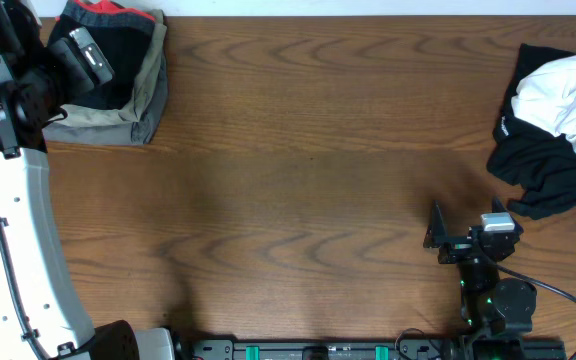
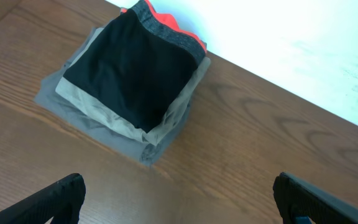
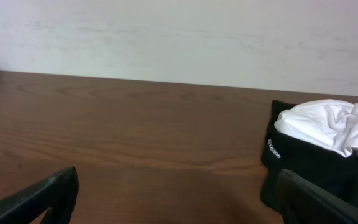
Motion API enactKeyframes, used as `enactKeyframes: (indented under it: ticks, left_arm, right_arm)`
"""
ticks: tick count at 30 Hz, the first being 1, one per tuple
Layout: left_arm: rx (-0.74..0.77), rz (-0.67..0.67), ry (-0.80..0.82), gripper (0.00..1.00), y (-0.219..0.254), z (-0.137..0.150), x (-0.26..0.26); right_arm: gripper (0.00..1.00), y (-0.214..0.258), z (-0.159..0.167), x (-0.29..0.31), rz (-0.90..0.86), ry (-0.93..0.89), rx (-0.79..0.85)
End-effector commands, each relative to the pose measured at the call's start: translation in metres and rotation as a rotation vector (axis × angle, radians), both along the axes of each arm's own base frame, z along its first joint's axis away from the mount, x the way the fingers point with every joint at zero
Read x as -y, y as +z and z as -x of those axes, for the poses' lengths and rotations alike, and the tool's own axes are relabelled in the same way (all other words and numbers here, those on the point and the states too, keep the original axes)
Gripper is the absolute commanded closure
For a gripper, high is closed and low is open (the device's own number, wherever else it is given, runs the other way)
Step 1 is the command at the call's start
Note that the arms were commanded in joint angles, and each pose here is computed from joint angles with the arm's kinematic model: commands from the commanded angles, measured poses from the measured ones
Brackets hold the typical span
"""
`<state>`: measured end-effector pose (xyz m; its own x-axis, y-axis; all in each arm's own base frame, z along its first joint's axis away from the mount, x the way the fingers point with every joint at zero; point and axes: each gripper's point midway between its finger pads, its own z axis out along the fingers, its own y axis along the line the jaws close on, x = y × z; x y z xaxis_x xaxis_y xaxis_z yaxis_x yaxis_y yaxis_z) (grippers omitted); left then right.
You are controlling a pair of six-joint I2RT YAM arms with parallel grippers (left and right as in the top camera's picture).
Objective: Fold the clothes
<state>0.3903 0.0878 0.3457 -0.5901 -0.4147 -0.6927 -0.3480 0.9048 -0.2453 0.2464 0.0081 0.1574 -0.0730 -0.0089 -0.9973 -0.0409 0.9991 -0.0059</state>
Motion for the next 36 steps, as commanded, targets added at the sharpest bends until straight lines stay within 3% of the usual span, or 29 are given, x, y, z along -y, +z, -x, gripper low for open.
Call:
enactKeyframes:
  ticks: [1, 16, 23, 28, 36]
  left_arm:
    - [0.009, 0.009, 0.001, 0.02, 0.003, 0.002, 0.002]
    - [-0.041, 0.002, 0.015, 0.02, -0.009, 0.013, 0.002]
    - [0.153, -0.049, -0.046, 0.02, -0.029, 0.007, 0.026]
    - [0.305, -0.126, -0.123, 0.02, -0.068, 0.032, 0.048]
    - [0.53, -0.221, -0.138, 0.02, -0.134, 0.096, 0.06]
  right_arm:
    - [0.01, -0.001, 0.0, 0.006, -0.01, -0.029, -0.002]
    - [0.01, -0.001, 0.0, 0.006, -0.01, -0.029, -0.002]
    - [0.01, -0.001, 0.0, 0.006, -0.01, -0.029, -0.002]
    - [0.01, -0.001, 0.0, 0.006, -0.01, -0.029, -0.002]
    - [0.01, -0.001, 0.0, 0.006, -0.01, -0.029, -0.002]
